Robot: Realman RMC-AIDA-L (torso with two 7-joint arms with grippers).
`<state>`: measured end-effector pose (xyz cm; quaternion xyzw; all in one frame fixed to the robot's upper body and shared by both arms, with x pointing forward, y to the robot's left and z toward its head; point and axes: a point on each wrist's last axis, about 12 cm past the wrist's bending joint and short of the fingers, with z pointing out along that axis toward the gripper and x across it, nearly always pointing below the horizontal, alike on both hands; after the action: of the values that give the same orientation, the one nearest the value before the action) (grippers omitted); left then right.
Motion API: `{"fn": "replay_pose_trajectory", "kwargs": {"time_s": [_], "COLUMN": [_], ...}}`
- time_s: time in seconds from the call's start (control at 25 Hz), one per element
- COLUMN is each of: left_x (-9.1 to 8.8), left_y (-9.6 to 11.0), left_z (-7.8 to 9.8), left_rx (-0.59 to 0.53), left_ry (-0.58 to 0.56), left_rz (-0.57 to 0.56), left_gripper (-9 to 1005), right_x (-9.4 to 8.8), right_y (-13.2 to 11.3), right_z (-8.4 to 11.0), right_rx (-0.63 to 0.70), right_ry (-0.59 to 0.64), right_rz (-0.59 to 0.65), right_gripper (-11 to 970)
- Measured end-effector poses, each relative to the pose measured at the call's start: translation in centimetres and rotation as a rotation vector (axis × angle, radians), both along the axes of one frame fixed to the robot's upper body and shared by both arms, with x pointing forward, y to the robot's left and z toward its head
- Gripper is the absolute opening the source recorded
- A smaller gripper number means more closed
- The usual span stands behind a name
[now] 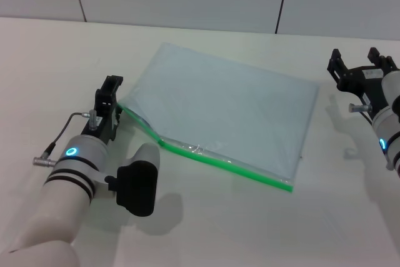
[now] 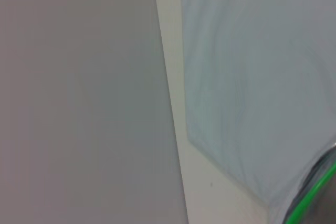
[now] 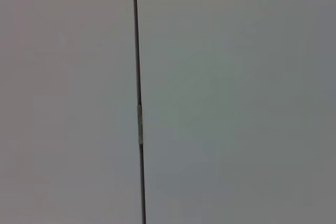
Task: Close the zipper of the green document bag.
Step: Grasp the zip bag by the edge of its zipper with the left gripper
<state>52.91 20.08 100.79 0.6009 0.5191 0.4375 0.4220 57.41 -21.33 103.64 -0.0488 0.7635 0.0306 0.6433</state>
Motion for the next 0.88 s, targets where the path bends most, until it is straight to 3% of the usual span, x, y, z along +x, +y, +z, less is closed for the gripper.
{"fn": "replay_pose_trajectory", "kwargs": {"time_s": [0.88], "left_x": [0.05], "left_y": [-0.56], "left_z": [-0.33], "left_rx": [0.010], "left_ry": [0.036], "left_rz": [-0.055], "left_gripper": [691], "right_x": [0.00], "right_y": [0.00], "right_z": [-0.01], "right_rx": [0.000], "right_ry": [0.001], "right_rz": [0.000], "right_gripper": [754]}}
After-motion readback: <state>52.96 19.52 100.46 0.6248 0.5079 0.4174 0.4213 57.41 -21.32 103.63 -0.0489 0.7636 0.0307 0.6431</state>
